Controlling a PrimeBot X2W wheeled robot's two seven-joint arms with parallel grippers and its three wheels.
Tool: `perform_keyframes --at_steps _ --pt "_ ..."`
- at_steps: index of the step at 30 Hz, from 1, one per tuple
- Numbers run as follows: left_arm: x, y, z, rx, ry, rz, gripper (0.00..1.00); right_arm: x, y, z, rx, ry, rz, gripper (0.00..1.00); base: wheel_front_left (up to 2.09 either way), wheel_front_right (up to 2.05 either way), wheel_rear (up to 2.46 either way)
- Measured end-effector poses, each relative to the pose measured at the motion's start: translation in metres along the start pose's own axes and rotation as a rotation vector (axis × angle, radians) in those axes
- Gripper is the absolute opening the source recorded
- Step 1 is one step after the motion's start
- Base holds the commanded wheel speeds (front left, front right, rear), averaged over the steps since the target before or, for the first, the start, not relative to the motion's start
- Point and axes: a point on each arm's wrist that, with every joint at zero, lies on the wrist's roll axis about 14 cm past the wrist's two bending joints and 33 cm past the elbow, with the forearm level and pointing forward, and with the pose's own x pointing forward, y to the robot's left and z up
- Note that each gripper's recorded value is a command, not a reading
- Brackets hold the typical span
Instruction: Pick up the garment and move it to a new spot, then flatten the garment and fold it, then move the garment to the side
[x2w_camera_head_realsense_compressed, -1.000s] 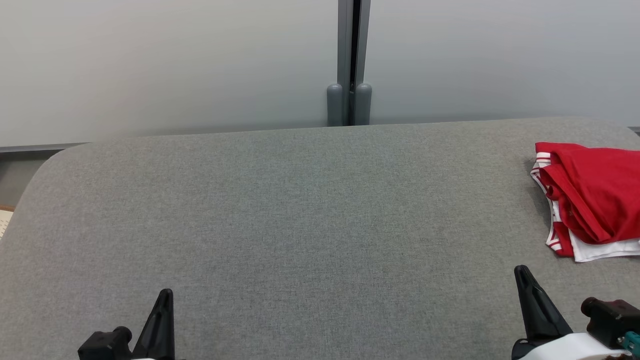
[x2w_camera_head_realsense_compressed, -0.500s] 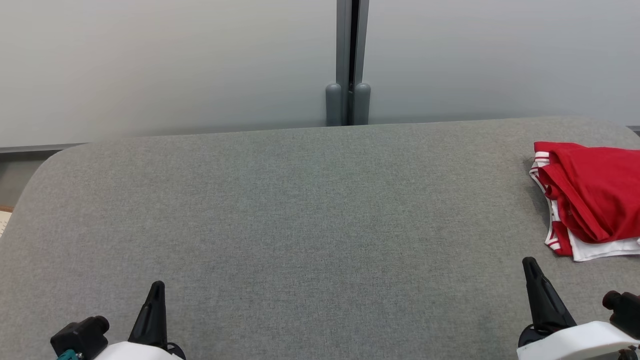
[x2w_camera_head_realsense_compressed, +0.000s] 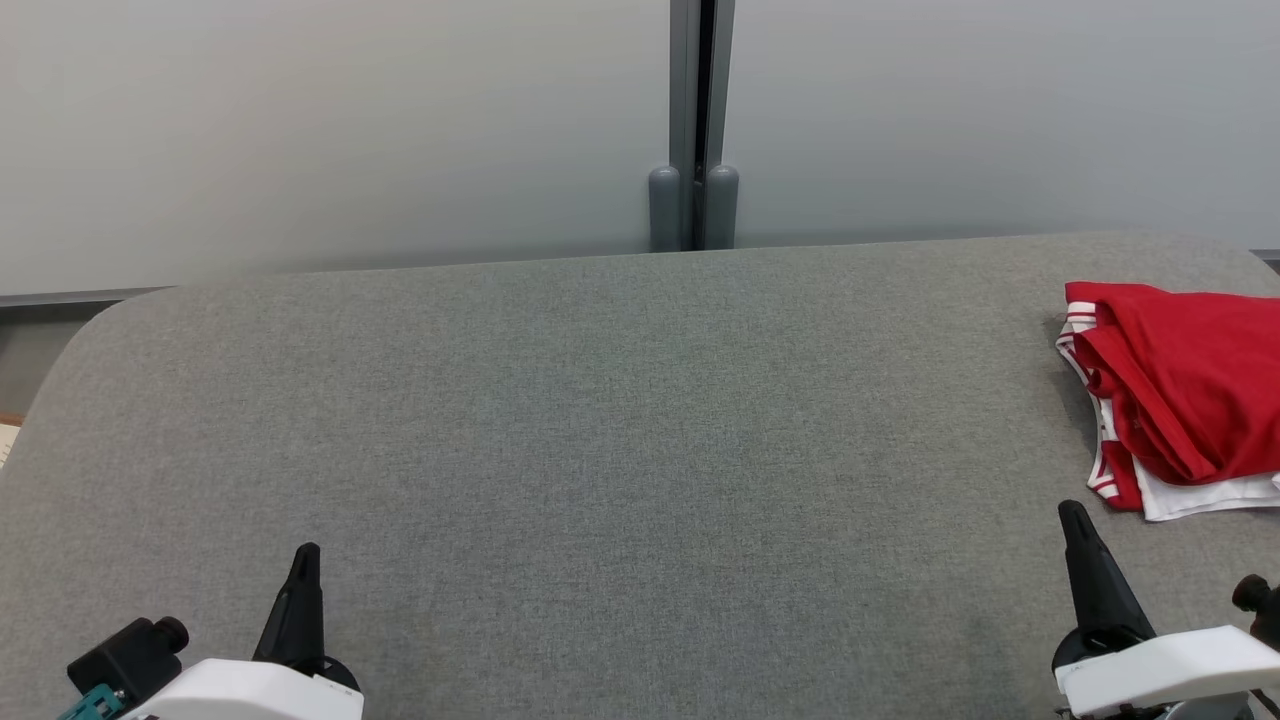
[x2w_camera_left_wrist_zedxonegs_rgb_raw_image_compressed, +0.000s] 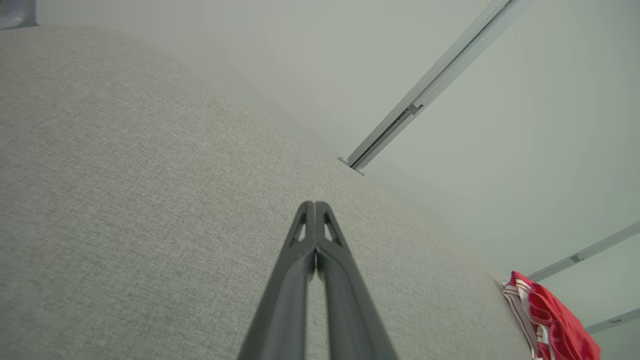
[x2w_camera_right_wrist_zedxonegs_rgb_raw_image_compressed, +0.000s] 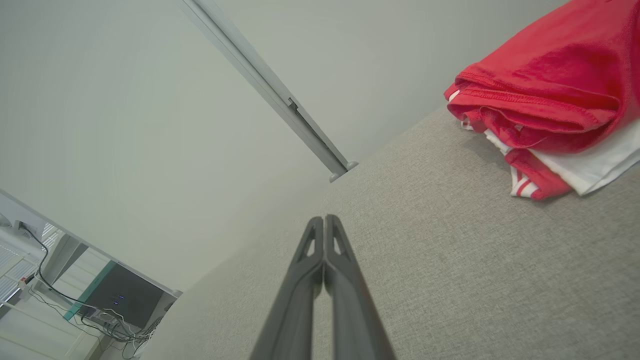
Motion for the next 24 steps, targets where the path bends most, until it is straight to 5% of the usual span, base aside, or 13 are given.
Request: perform_keyframes --at_steps 24 --pt "0.012 -0.005 0.008 -0.319 0.003 -0.023 0.00 0.009 -0.008 0.013 0.310 -0.054 -0.009 0.00 0.00 0.00 0.00"
